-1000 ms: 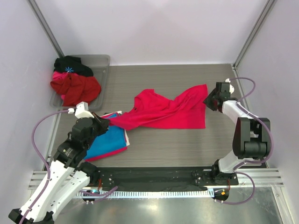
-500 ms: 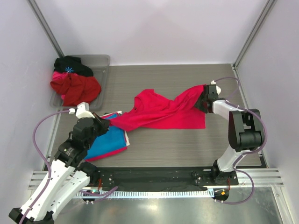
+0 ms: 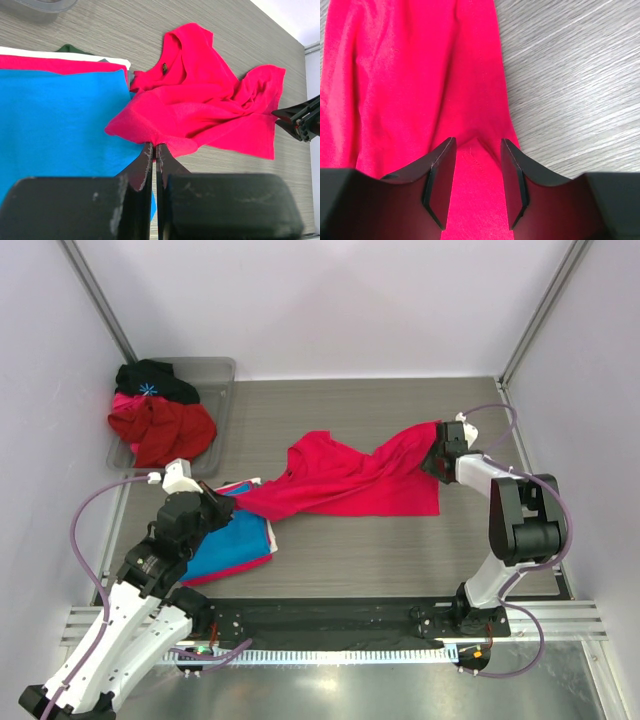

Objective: Fold and stack the t-shirts
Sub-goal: Flatten the tshirt out

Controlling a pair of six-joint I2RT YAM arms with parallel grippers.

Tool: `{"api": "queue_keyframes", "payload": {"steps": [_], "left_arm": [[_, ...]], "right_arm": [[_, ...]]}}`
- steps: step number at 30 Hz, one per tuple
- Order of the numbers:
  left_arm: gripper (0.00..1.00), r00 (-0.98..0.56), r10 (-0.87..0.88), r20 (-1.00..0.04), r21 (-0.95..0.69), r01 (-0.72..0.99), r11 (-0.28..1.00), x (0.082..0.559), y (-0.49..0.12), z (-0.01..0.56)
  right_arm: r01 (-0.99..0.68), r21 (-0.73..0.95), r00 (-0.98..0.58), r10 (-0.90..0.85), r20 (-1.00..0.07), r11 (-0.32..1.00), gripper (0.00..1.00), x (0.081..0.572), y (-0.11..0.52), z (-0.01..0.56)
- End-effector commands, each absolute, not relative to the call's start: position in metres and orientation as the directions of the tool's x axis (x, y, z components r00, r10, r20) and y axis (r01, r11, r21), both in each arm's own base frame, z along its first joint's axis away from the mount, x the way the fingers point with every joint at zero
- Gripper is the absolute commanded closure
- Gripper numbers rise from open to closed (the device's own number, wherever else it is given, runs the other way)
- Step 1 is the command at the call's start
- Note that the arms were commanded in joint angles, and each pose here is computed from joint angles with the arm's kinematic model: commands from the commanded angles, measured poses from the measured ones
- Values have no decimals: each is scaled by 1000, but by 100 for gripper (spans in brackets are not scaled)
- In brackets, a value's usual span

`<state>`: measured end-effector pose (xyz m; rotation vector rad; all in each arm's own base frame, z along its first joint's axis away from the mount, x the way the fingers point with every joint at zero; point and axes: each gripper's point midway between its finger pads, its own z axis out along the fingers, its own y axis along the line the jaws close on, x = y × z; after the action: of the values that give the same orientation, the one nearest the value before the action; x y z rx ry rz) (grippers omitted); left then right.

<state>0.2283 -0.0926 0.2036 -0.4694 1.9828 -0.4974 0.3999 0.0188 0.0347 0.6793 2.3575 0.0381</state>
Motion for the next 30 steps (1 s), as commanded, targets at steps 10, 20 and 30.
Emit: {"api": "queue_keyframes", "payload": {"steps": [10, 20, 30], "left_arm": [[100, -392, -539, -745, -550, -95, 830, 232, -92, 224], [100, -393, -539, -745, -549, -98, 830, 233, -93, 224], [100, -408, -558, -722, -582, -77, 809, 244, -107, 231]], "right_arm": [[416, 233, -655, 468, -594, 879, 58, 408, 31, 32], [389, 250, -650, 457, -608, 887, 98, 410, 34, 44], [416, 316, -516, 507, -690, 853, 99, 409, 15, 103]]}}
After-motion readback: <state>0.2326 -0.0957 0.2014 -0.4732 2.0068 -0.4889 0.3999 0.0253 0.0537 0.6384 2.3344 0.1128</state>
